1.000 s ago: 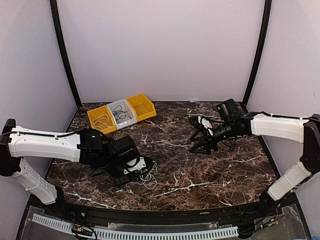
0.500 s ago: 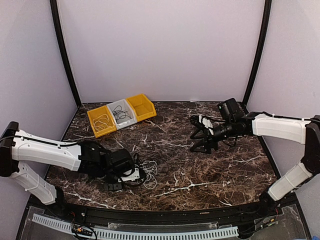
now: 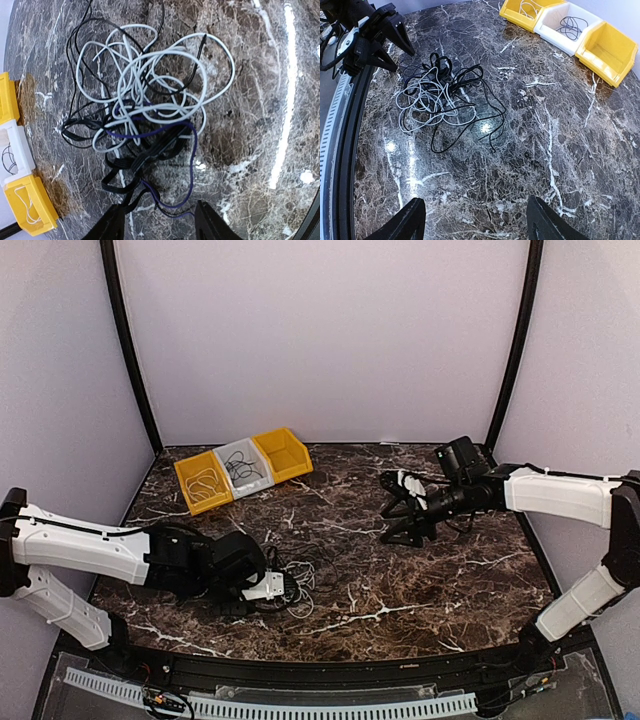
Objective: Untangle the cables
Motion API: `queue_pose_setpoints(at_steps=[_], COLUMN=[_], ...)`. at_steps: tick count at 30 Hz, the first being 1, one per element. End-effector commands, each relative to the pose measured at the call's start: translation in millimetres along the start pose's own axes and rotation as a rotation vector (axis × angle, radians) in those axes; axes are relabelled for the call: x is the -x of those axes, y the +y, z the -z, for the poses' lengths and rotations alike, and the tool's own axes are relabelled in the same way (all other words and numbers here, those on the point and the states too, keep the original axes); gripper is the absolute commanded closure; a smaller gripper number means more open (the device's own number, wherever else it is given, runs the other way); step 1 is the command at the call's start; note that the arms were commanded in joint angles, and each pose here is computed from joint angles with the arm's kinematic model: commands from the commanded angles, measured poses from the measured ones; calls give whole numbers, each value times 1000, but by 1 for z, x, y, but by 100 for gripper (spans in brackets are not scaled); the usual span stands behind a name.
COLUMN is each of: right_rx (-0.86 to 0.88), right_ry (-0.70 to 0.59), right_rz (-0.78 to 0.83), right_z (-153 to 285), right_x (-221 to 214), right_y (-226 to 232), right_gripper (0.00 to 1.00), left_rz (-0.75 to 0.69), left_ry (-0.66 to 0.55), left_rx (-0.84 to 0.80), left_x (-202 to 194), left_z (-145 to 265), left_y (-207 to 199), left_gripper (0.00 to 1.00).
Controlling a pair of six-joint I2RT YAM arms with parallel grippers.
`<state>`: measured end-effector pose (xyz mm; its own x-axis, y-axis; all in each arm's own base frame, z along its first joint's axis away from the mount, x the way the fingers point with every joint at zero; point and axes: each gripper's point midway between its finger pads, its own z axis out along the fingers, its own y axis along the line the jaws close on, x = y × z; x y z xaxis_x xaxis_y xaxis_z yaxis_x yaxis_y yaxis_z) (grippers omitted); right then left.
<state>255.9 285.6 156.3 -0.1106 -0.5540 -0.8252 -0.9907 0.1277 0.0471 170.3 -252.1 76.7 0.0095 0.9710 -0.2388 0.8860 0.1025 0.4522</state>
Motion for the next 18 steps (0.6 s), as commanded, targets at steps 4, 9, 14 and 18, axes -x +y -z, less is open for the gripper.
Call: queue_pose_setpoints(at_steps=[4, 9, 14, 18], right_rx=[-9, -19, -18, -17], right_ry=[3, 8, 11, 12], right_rz=[16, 18, 17, 15], right_z=[-3, -3, -4, -4], right_x=[0, 0, -1, -1], right_y=[-2, -3, -4, -4], right_gripper=[29, 29, 29, 29], left_rz=[-82, -107, -111, -112], left_ry=[-76, -40, -28, -12], left_rx=[-42, -79, -111, -110], left_x=[16, 10, 7, 4], left_z=[-7, -16, -20, -25], left_y=[-11, -21, -28, -30], left_gripper=[52, 60, 65, 72])
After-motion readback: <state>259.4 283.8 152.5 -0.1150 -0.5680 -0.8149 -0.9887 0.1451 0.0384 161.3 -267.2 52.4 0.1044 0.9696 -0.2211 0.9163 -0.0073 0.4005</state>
